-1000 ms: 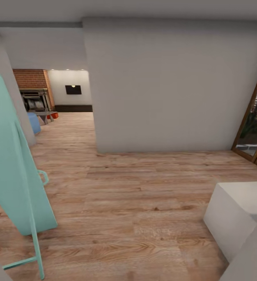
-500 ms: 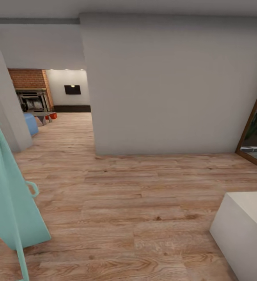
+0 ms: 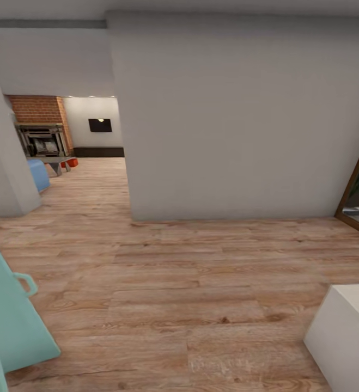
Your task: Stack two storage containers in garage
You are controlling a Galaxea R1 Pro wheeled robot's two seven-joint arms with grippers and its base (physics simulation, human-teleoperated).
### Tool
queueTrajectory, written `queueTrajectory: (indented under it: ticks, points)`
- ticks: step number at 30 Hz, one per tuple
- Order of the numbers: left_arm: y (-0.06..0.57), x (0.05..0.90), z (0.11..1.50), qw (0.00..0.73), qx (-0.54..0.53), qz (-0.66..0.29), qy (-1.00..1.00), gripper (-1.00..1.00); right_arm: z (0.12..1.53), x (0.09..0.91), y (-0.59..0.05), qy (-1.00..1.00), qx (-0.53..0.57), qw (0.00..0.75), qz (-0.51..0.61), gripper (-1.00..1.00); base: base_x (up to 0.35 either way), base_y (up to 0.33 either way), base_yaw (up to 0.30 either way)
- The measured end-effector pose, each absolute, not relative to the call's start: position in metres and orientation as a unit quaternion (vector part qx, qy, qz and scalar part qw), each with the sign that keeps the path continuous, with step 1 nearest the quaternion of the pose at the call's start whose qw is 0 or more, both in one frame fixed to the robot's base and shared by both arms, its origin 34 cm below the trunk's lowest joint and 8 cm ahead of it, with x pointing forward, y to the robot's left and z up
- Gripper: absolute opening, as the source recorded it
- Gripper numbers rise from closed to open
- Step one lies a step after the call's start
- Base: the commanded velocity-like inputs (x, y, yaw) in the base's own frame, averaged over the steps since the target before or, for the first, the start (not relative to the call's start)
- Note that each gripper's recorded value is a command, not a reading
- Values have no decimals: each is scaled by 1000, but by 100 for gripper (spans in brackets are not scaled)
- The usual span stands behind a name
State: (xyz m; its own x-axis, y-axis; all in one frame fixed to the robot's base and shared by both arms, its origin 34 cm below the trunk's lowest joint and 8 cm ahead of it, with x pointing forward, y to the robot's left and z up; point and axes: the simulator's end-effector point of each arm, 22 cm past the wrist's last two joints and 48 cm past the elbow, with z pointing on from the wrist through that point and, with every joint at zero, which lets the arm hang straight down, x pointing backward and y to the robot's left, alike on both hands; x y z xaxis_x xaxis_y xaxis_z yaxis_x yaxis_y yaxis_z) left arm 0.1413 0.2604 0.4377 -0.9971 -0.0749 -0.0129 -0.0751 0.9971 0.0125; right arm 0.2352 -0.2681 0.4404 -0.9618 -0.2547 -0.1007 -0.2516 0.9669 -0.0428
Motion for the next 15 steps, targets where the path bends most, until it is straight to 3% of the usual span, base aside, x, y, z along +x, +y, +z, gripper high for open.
queueTrajectory:
  ticks: [15]
  points:
    - [260,141,438,6,-38,7,999,100,440,235,-267,990,-128,53,-14,100,325,0,0]
